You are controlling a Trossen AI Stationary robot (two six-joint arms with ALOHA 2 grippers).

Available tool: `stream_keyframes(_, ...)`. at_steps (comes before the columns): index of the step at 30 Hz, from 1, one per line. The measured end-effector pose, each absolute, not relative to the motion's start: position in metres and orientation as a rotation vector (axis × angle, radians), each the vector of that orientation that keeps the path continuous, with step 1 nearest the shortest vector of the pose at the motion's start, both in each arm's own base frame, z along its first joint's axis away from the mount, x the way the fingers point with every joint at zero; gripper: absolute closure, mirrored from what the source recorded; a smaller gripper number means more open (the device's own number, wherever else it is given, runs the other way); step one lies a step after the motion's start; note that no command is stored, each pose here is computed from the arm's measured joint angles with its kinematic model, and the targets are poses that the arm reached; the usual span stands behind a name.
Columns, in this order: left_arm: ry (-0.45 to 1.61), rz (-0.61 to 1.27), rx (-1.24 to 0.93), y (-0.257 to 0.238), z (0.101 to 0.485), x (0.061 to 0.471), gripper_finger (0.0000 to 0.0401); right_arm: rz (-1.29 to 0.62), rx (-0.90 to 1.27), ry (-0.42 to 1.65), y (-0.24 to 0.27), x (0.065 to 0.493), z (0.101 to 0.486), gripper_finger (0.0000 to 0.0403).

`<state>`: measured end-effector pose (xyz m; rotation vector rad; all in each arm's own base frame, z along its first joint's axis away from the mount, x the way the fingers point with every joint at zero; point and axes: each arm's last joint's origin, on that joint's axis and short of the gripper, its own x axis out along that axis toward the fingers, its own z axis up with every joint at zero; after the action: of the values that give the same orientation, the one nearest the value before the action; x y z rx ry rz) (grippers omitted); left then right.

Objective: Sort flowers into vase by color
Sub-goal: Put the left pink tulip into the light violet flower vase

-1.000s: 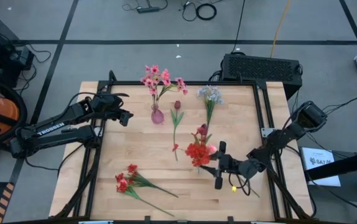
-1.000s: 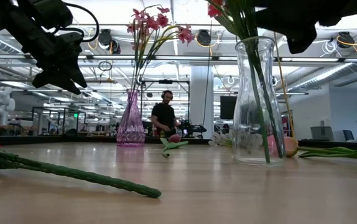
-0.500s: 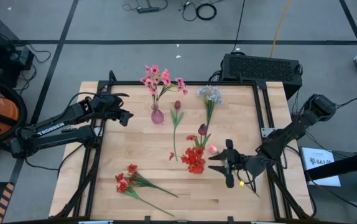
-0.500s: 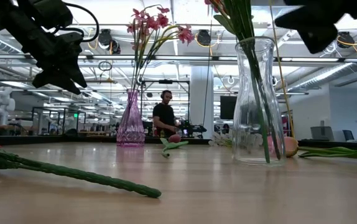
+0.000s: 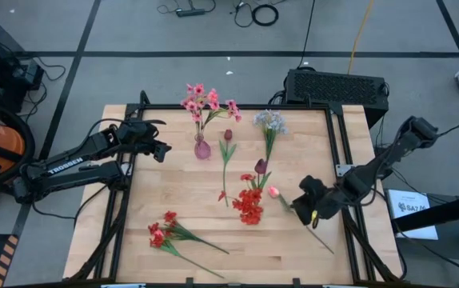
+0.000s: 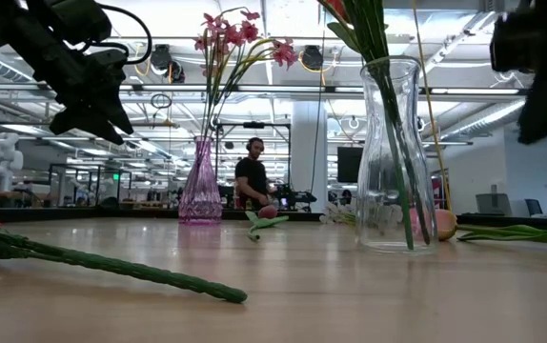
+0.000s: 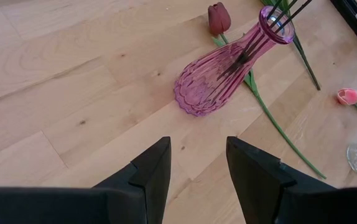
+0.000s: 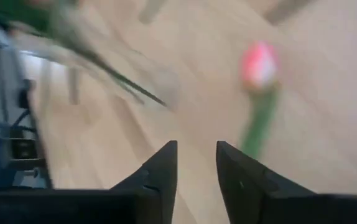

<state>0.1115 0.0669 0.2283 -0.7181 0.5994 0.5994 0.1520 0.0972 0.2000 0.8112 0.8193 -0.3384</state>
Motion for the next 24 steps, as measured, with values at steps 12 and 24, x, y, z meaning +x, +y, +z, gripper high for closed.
stream_keyframes(12, 0.594, 0.648, -0.697, 0.068, 0.228, 0.111, 0.024, -0.567, 0.951, 0.896, 0.052, 0.166, 0.199, 0.0397)
stream_keyframes(24, 0.508, 0.743, -0.607, 0.074, 0.234, 0.113, 0.024, -0.752, 0.998, 0.779, -0.035, 0.183, 0.226, 0.0402)
